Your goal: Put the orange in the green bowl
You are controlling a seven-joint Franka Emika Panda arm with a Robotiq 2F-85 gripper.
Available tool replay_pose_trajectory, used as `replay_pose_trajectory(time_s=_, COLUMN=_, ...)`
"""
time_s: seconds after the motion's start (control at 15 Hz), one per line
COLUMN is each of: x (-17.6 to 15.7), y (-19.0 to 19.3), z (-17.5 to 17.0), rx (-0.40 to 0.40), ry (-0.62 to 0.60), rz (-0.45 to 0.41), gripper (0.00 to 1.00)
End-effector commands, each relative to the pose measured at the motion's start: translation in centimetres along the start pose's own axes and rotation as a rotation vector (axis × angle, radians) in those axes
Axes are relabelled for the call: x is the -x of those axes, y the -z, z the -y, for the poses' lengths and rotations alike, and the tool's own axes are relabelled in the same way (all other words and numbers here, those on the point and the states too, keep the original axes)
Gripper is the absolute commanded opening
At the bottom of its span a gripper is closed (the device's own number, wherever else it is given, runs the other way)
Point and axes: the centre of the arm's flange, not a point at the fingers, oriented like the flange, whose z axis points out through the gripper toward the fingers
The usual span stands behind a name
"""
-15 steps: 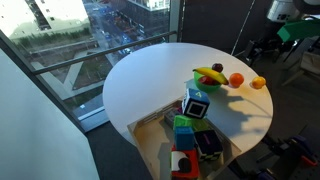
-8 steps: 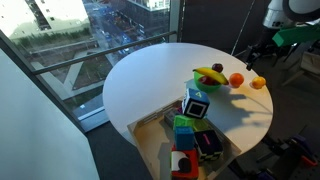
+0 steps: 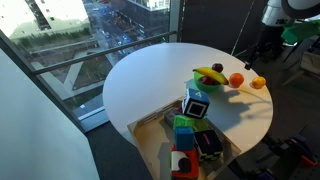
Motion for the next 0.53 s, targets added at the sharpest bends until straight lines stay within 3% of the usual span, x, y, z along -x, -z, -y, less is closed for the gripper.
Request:
replay_pose_trajectory(time_s=0.0, x=-0.41, y=0.69, z=-0.36, rx=-0.025, ry=0.174, rz=-0.058, gripper=1.00)
replay_pose_trajectory(time_s=0.27, x=-0.61, y=0.79, z=-0.25, rx=-0.011, ry=0.323, rz=-0.113, gripper=1.00)
replay_pose_trajectory(time_s=0.47, x=-0.72, y=0.98, z=-0.11, rx=-0.008, ry=0.359, rz=-0.120, gripper=1.00)
